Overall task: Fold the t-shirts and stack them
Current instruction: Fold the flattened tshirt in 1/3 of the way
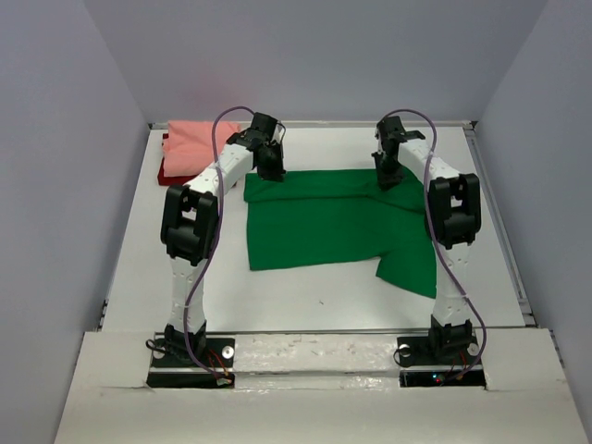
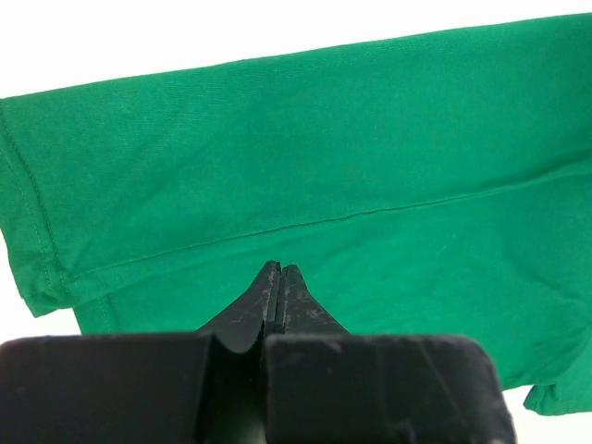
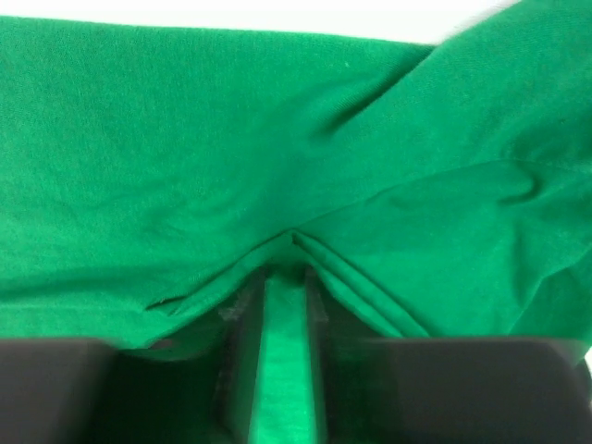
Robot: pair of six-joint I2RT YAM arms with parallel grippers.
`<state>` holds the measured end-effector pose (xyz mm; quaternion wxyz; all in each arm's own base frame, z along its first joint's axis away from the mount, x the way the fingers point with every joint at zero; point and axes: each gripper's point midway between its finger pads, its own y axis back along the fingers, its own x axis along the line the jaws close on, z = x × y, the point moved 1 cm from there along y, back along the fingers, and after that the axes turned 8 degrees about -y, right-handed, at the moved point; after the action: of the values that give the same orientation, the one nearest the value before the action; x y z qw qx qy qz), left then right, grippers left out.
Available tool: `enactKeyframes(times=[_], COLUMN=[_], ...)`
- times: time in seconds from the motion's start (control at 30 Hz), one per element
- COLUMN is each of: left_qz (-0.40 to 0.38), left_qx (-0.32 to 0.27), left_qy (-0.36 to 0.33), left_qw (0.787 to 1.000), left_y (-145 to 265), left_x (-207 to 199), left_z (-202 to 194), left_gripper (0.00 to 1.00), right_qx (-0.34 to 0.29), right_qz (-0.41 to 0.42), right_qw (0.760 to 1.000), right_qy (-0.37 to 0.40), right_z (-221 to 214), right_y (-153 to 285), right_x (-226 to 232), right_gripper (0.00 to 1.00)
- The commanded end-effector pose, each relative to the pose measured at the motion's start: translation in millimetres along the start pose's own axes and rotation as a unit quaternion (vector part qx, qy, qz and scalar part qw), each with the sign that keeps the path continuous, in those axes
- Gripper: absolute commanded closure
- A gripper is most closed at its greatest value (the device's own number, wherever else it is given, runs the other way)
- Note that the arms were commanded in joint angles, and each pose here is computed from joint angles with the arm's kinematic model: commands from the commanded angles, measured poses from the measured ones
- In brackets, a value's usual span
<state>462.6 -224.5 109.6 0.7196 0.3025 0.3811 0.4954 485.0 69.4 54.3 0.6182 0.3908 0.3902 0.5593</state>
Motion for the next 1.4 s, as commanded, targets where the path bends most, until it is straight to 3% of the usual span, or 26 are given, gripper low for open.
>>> enactKeyframes(times=[0.0, 0.1, 0.13, 0.67, 0.87, 0.9, 0.97, 1.0, 1.1, 1.17, 1.2, 1.23, 1.27, 1.37], left_qz=[-0.020, -0.022, -0.022, -0.027, -0.022, -0.021, -0.015, -0.007, 0.014, 0.028, 0.032, 0.039, 0.034, 0.013], left_qx=[-0.043, -0.042, -0.042, -0.028, -0.022, -0.024, -0.022, -0.023, -0.028, -0.034, -0.036, -0.024, -0.031, -0.018], left_qy=[-0.017, -0.018, -0.018, -0.040, -0.042, -0.042, -0.042, -0.042, -0.041, -0.039, -0.038, -0.038, -0.043, -0.051], left_qw=[0.999, 0.999, 0.999, 0.998, 0.999, 0.999, 0.999, 0.999, 0.999, 0.998, 0.998, 0.998, 0.998, 0.998], left_y=[33.1, 31.6, 30.9, 32.7, 35.2, 36.1, 37.3, 37.4, 39.4, 37.9, 37.4, 27.6, 29.0, 13.6], left_x=[-17.2, -18.8, -19.5, -45.1, -46.6, -46.1, -43.3, -40.6, -35.3, -31.7, -30.9, -27.4, -30.7, -34.8], left_z=[26.3, 25.7, 25.4, 5.2, -8.4, -8.5, -12.9, -13.0, -9.0, -3.9, -0.2, -3.0, 8.8, 11.8], left_gripper=[1.00, 1.00, 1.00, 1.00, 1.00, 1.00, 1.00, 1.00, 1.00, 1.00, 1.00, 1.00, 1.00, 1.00], right_qx=[-0.028, -0.029, -0.031, -0.057, -0.047, -0.035, -0.052, -0.051, -0.084, -0.093, -0.095, -0.093, -0.092, -0.106], right_qz=[0.013, 0.008, 0.005, -0.048, 0.016, 0.022, 0.053, 0.050, 0.005, -0.025, -0.035, -0.049, -0.065, -0.080], right_qw=[0.999, 0.999, 0.999, 0.995, 0.997, 0.997, 0.995, 0.994, 0.993, 0.992, 0.992, 0.991, 0.990, 0.987], right_qy=[-0.017, -0.021, -0.022, -0.065, -0.066, -0.072, -0.074, -0.079, -0.082, -0.077, -0.077, -0.078, -0.083, -0.094], right_z=[19.1, 16.7, 16.6, -50.1, -77.3, -91.5, -94.5, -99.4, -86.0, -76.2, -70.5, -64.7, -51.4, -20.7], right_y=[1.3, 2.3, 3.6, 65.5, 84.6, 81.3, 95.3, 95.9, 101.3, 98.8, 96.3, 93.0, 86.1, 79.9], right_x=[2.8, 1.0, -0.5, -15.1, 8.7, 8.9, 17.0, 14.7, -1.2, -8.9, -10.1, -15.7, -20.5, -31.3], right_gripper=[0.82, 0.99, 1.00, 1.00, 0.73, 0.58, 0.45, 0.33, 0.29, 0.39, 0.49, 0.91, 1.00, 1.00])
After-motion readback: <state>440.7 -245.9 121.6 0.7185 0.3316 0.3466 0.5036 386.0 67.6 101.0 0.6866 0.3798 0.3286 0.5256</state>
